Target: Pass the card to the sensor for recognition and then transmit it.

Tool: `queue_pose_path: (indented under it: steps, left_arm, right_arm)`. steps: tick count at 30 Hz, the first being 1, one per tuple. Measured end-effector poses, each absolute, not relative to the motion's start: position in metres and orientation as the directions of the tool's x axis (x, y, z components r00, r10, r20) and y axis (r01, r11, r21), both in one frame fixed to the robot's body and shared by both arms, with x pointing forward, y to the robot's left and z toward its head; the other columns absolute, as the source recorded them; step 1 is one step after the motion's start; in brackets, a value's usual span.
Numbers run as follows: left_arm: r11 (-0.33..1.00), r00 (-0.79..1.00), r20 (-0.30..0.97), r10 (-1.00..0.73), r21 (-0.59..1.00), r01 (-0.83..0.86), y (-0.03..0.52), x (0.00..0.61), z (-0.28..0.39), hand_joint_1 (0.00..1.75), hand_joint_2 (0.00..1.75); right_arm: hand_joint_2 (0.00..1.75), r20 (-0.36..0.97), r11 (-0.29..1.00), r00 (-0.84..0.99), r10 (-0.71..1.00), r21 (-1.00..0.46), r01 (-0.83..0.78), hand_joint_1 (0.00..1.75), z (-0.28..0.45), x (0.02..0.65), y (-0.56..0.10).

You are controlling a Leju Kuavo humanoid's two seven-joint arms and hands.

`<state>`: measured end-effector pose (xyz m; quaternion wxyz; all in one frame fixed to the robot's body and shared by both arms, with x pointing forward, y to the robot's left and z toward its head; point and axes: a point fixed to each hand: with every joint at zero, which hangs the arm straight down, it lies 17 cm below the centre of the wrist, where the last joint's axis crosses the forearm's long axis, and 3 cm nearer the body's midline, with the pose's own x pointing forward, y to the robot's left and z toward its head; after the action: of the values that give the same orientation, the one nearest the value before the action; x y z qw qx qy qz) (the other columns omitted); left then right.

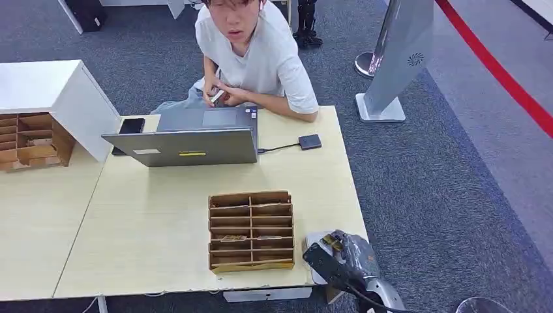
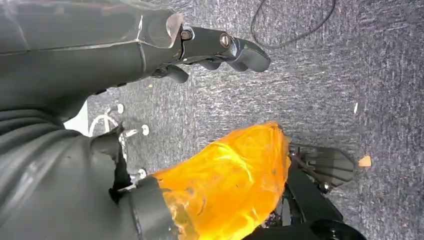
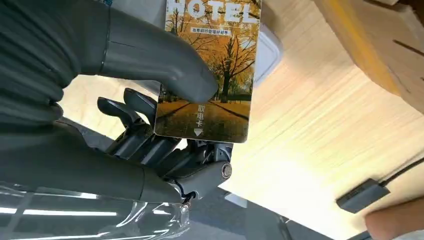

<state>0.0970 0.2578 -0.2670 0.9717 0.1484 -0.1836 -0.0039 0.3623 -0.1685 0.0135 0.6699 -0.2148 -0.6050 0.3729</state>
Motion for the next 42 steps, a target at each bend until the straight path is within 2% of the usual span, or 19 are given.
queue_pose_path:
  steps: [19, 42]
  left_arm:
    - [0.959, 0.938, 0.341, -0.059, 0.28, -0.041, 0.25, 0.097, -0.267, 0.0, 0.0]
    - [0.962, 0.937, 0.345, -0.064, 0.272, -0.034, 0.245, 0.099, -0.267, 0.0, 0.0]
  right_arm:
    - [1.75, 0.579, 0.57, 0.041, 0.815, -0.785, -0.245, 1.75, -0.004, 0.365, -0.182]
    - [1.75, 0.556, 0.548, 0.04, 0.83, -0.8, -0.245, 1.75, -0.007, 0.366, -0.184]
